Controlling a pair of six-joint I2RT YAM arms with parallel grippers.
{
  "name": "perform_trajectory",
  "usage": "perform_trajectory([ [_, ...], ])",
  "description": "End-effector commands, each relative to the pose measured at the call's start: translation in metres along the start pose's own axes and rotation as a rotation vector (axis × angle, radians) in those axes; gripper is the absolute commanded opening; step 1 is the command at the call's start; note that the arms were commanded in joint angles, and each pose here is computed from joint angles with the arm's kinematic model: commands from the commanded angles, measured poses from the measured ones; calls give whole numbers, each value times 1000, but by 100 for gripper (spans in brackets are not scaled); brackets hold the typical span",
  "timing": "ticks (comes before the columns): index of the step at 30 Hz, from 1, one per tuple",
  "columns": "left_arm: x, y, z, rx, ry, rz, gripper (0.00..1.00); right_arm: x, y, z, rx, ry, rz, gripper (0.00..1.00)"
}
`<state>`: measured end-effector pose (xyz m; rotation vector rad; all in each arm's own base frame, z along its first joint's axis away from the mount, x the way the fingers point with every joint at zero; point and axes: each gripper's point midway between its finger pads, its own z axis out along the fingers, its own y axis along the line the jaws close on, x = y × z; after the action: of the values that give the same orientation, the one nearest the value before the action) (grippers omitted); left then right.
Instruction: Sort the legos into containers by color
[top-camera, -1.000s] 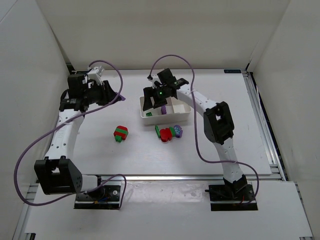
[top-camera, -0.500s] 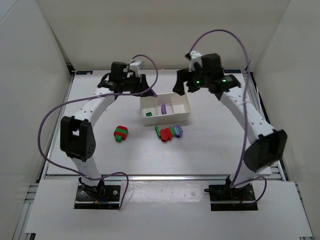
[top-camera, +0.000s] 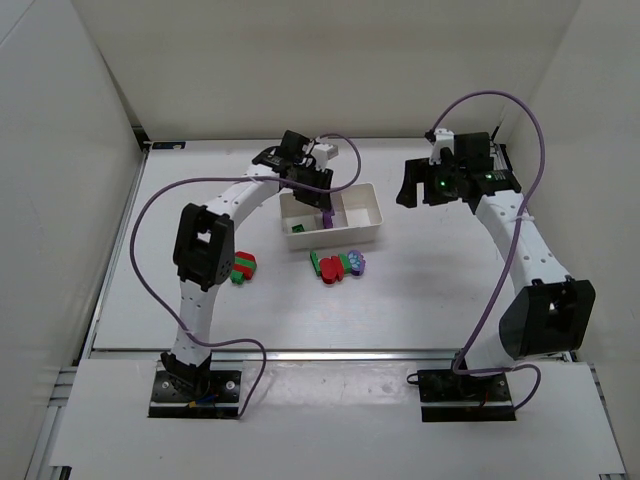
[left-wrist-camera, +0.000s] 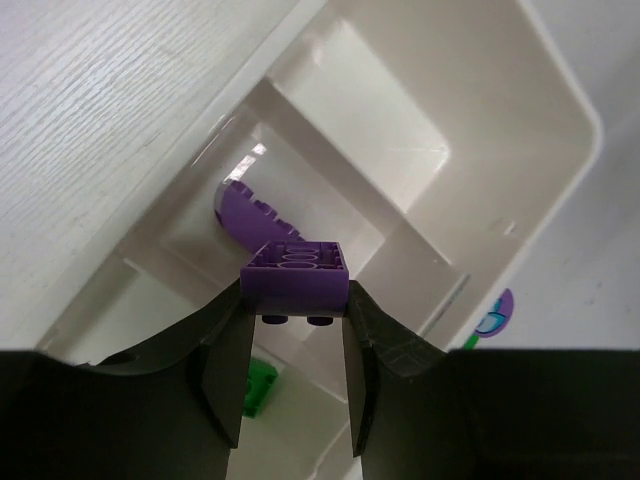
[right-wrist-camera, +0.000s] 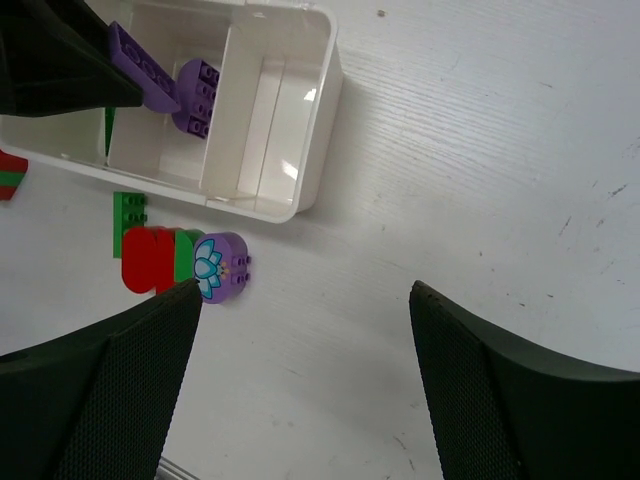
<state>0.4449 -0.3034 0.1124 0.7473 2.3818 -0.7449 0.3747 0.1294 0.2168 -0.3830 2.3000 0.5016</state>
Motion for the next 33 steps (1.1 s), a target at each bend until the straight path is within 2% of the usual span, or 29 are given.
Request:
perform_trajectory([
  [1, -7, 9, -13, -86, 17, 28, 13, -19, 3, -21, -19, -78, -28, 87],
  [2, -7, 8, -12, -82, 17, 35, 26, -19, 2, -21, -17, -79, -25, 87],
  [4, -7, 4, -14, -64, 16, 37, 39, -18, -1, -20, -16, -75, -21, 87],
  [5, -7, -2, -16, -33, 10, 45, 49, -18, 1, -20, -21, -77, -22, 87],
  [7, -16, -13, -21, 20, -37, 72, 57, -17, 4, -17, -37, -74, -21, 87],
  [8, -12, -17, -21, 37, -38, 80, 65, -17, 4, -17, -37, -72, -21, 87],
  [12, -34, -34, -48, 62, -129, 123, 70, -16, 7, -9, -58, -57, -25, 87],
  [13, -37, -38, -54, 67, -143, 133, 80, -18, 8, -9, -57, -62, -33, 87],
  [14, -37, -39, -60, 66, -152, 144, 83, -18, 10, -7, -64, -58, -40, 87],
  [17, -49, -49, -109, 25, -238, 174, 81, -17, 17, 1, -90, -46, -72, 87],
  [18, -60, -56, -145, -21, -309, 198, 81, -17, 18, 3, -95, -43, -79, 87],
  [20, -43, -52, -170, -85, -308, 188, 77, -16, 20, 12, -111, -27, -93, 87],
  [21, -43, -52, -203, -171, -351, 216, 76, -16, 22, 15, -119, -24, -98, 87],
  [25, 31, -38, -237, -328, -240, 222, 79, -16, 21, 36, -136, 9, -94, 86],
  [26, 48, -26, -244, -406, -204, 195, 80, -20, 24, 38, -144, 1, -104, 86],
  [29, 99, -13, -254, -504, -114, 100, 81, -21, 28, 47, -156, 10, -111, 86],
  [33, 150, -18, -241, -444, 7, 24, 76, -19, 34, 54, -176, 27, -116, 86],
])
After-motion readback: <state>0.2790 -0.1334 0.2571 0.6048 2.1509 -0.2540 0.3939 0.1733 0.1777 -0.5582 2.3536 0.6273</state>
